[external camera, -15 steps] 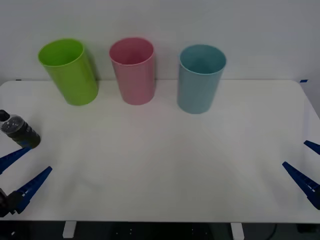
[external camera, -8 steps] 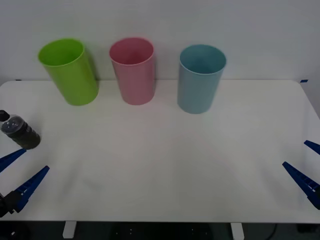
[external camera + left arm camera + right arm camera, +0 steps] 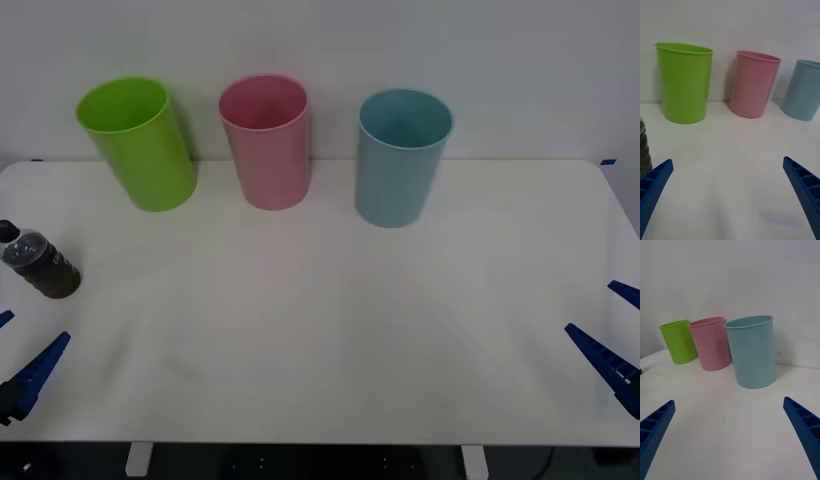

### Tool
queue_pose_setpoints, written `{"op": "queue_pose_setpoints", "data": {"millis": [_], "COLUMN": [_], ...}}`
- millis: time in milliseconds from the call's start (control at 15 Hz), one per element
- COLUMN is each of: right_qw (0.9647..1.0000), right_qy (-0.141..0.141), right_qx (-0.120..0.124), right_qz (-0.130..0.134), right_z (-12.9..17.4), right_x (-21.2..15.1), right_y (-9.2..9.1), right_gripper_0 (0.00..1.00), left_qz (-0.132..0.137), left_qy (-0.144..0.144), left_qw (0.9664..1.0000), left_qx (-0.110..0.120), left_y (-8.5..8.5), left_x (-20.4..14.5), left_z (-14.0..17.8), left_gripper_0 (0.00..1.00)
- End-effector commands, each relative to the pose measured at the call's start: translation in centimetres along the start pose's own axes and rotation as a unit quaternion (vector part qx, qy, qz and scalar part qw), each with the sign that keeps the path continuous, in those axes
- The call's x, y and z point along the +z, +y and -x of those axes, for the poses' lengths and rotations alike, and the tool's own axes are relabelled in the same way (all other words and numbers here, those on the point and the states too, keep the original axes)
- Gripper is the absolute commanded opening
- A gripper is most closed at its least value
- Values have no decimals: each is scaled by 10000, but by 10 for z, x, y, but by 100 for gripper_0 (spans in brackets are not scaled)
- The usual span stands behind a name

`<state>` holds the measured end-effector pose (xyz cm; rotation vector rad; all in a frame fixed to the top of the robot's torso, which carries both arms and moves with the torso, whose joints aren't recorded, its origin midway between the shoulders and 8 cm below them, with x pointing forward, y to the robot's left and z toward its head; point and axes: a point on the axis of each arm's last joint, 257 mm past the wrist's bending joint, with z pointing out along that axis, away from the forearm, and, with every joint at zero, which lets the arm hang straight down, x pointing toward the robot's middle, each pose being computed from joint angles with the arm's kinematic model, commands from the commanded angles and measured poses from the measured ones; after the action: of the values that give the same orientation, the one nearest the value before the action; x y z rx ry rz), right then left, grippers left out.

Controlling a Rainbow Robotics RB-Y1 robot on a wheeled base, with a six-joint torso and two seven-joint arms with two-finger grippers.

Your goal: Grasp the object on the table and drop it into the matching bin: aluminum can to the light blue bin, PET bottle to the pink bin.

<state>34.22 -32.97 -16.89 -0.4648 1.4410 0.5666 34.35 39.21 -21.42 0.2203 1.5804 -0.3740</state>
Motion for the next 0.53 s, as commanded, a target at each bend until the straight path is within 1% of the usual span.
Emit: {"op": "queue_pose_setpoints", "data": {"millis": [67, 200, 333, 400, 533], "right_qw": [10000, 10000, 10000, 10000, 10000], "right_qy": [0, 0, 0, 0, 0], "right_qx": [0, 0, 0, 0, 0], "right_qz": [1, 1, 1, 1, 1], "right_z": [0, 0, 0, 0, 0], "right_x": [0, 0, 0, 0, 0], "right_y": [0, 0, 0, 0, 0], "right_gripper_0": [100, 100, 100, 100, 100], "left_qz": [373, 670, 984, 1078, 1205], "left_qy": [106, 211, 376, 398, 406], "left_qw": [9992, 9974, 9940, 9930, 9917], "left_qx": [64, 167, 281, 280, 177], "left_y": [18, 32, 47, 52, 63], "left_x": [-9, -15, -22, -23, -24], "left_z": [-7, -13, -23, -26, -33], "left_gripper_0": [100, 100, 100, 100, 100]}}
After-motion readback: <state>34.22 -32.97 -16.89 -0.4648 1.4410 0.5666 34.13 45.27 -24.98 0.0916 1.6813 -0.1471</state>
